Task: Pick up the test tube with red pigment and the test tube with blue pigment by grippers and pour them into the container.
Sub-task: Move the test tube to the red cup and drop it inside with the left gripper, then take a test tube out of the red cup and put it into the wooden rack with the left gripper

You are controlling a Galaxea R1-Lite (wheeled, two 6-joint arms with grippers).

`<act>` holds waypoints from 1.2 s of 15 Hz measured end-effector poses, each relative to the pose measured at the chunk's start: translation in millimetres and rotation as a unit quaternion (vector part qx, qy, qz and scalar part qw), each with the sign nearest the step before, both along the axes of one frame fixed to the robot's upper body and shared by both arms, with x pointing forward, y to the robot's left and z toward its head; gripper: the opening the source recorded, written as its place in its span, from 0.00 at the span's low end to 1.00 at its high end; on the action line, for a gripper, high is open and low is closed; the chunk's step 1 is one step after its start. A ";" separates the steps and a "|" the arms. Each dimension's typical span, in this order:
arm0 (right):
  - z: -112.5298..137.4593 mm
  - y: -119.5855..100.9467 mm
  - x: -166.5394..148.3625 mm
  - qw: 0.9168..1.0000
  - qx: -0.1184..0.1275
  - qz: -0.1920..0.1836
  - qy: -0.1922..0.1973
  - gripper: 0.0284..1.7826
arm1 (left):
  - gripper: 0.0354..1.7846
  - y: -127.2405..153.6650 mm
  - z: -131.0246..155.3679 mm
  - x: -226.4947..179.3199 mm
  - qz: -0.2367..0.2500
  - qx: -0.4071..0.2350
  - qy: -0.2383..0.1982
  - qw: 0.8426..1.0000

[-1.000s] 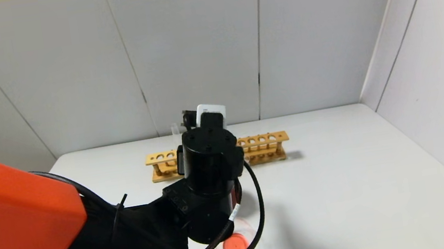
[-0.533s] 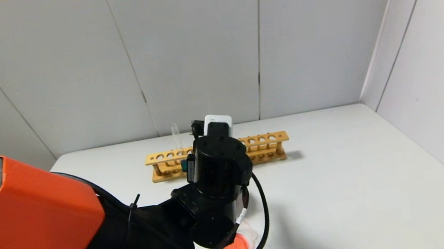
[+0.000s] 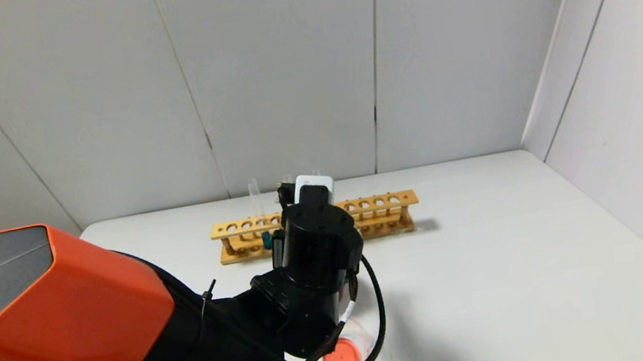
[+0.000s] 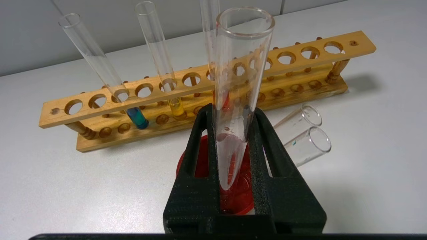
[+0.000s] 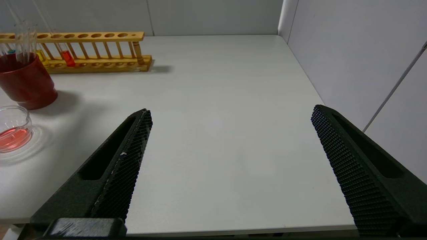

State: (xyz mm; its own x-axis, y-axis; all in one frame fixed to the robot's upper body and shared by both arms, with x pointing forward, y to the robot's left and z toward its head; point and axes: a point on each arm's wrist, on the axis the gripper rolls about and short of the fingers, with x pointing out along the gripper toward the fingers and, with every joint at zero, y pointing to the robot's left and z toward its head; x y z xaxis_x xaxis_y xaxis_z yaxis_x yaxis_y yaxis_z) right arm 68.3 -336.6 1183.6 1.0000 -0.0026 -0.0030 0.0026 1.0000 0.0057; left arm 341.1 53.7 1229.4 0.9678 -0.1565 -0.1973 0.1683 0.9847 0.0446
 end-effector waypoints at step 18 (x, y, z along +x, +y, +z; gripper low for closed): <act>0.0 0.0 0.0 1.000 0.000 0.000 0.000 0.98 | 0.96 4.8 2.9 1.0 -0.001 0.000 0.001 1.000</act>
State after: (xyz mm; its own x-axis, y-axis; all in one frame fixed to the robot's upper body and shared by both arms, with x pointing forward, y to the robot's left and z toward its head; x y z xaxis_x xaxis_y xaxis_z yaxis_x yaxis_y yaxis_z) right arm 68.3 -336.6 1183.6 1.0000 -0.0023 -0.0030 0.0024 1.0000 0.0062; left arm 342.1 58.5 1232.3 0.9671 -0.1581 -0.1993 0.1702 0.9844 0.0449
